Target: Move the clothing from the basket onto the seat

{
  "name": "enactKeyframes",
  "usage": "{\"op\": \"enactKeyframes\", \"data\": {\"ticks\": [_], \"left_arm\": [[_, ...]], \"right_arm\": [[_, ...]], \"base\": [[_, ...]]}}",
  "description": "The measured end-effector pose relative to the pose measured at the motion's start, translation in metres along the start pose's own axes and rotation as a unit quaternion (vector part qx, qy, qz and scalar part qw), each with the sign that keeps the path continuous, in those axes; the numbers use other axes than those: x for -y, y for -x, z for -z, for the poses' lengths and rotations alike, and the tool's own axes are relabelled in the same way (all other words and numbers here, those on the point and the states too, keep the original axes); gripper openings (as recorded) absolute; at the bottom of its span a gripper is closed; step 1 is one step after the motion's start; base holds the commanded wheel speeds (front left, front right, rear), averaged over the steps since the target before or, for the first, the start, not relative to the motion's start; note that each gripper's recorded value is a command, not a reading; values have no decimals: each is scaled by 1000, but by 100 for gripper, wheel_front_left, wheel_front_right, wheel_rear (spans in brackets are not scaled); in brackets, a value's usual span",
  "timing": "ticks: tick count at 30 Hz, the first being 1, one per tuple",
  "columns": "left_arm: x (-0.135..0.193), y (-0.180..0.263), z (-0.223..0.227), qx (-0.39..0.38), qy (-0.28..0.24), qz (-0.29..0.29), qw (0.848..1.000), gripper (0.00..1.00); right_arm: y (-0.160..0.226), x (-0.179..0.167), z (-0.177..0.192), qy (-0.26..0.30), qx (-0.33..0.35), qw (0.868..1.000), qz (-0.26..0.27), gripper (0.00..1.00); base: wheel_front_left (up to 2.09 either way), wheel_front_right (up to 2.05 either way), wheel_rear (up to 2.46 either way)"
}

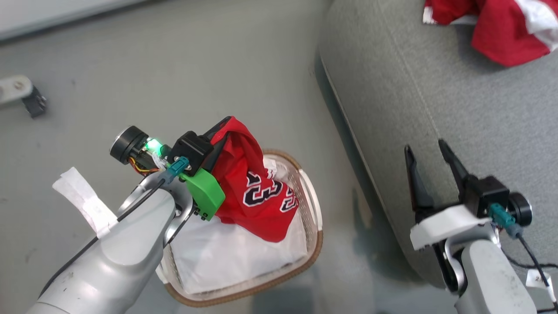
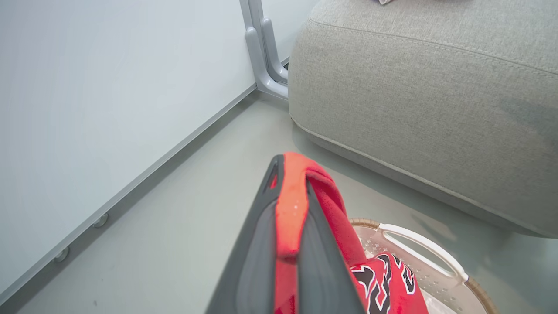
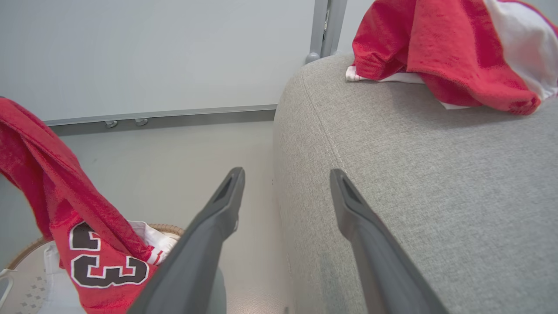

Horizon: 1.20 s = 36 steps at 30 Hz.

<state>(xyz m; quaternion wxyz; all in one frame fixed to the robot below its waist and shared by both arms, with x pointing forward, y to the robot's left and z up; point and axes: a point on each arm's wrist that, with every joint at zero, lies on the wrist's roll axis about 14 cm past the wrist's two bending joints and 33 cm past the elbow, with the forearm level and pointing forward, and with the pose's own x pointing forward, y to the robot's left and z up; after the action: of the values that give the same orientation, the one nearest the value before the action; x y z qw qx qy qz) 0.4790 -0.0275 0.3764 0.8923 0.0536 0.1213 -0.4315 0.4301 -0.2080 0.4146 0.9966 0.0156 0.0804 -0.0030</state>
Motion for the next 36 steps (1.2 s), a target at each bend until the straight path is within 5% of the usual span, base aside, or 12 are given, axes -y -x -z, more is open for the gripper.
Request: {"op": "enactKeyframes", "data": {"ticks": [8,19,36], "left_arm": [[-13,29,-100,73,-92,-29,993,0],[1,75,-252,192,-213,-54,957,0],[32,101,-326,256,-267,-55,928,0]], "right_arm": [[31,-12,-33,2,41,999,-15,100],[59,-33,-78,14,108,993,-44,100],[59,-98,-137,52,187,971,-142,100]], "base": [[0,0,0],[0,0,0],[0,0,0]]}}
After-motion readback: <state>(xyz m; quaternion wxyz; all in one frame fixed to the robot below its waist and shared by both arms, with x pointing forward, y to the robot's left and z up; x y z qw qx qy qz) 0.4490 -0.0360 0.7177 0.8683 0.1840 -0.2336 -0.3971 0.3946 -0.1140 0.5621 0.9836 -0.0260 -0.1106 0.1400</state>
